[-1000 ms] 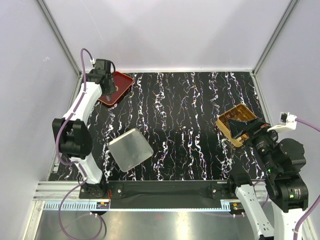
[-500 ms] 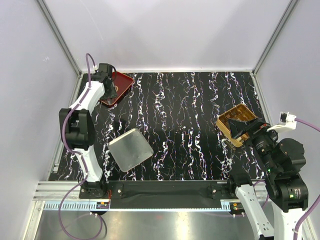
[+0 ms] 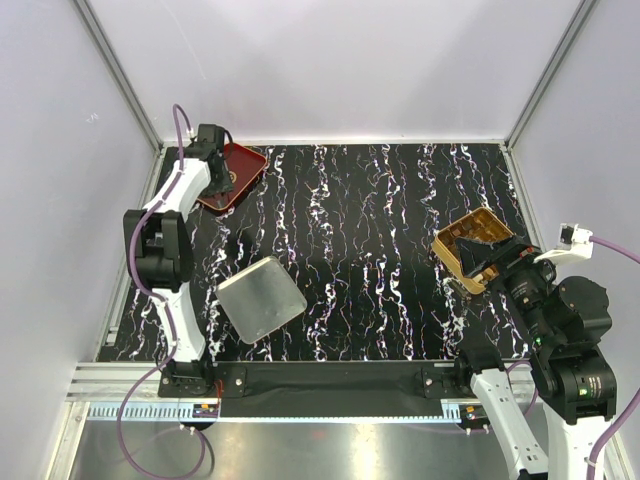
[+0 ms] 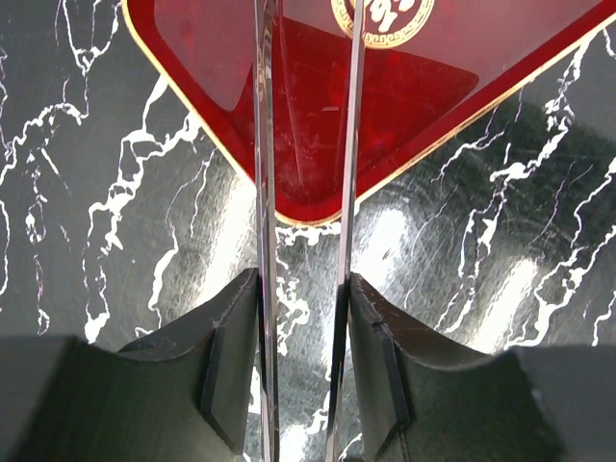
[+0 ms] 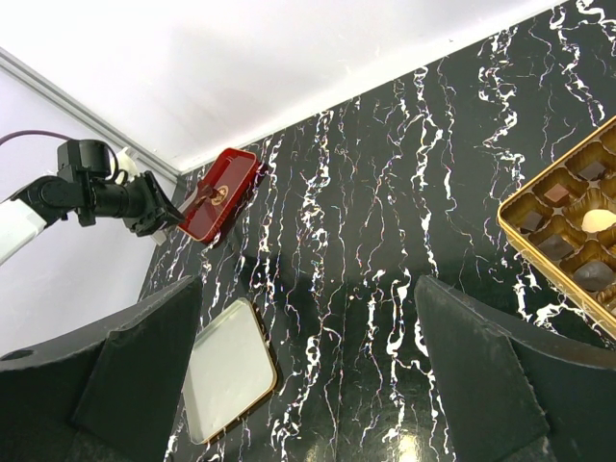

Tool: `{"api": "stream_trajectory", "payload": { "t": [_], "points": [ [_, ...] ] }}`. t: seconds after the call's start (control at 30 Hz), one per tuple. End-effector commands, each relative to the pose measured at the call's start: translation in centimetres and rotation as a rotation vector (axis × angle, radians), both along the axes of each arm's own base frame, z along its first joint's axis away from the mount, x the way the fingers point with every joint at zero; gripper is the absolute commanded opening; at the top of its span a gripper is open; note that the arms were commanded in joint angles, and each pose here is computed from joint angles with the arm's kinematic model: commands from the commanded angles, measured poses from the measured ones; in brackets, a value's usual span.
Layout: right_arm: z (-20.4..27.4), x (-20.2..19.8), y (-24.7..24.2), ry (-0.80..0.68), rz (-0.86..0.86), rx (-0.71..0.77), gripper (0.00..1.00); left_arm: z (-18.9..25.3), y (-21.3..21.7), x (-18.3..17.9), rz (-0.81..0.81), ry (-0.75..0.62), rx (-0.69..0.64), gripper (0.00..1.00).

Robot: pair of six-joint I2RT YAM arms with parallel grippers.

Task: Pack the chocolate

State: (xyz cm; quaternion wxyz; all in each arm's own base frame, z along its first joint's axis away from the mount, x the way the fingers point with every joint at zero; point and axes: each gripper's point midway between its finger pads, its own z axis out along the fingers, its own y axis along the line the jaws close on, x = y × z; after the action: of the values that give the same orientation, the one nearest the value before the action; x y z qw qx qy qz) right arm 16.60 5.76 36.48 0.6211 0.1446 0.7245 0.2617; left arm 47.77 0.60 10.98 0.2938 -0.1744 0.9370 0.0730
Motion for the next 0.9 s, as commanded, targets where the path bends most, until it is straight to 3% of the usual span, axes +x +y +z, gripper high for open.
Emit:
{"api": "stream_trajectory", "payload": {
  "t": [0.0, 0.87],
  "points": [
    [0.3, 0.8, -0.1, -0.016, -0.005, -0.018, 1.00, 2.0, 0.2, 2.2, 0.005, -0.082, -0.007, 0.42],
    [-0.4, 1.3, -0.2, -0.006, -0.014, -0.024, 1.00, 1.3, 0.6, 2.9, -0.004, -0.057, 0.007, 0.37]
  ]
}}
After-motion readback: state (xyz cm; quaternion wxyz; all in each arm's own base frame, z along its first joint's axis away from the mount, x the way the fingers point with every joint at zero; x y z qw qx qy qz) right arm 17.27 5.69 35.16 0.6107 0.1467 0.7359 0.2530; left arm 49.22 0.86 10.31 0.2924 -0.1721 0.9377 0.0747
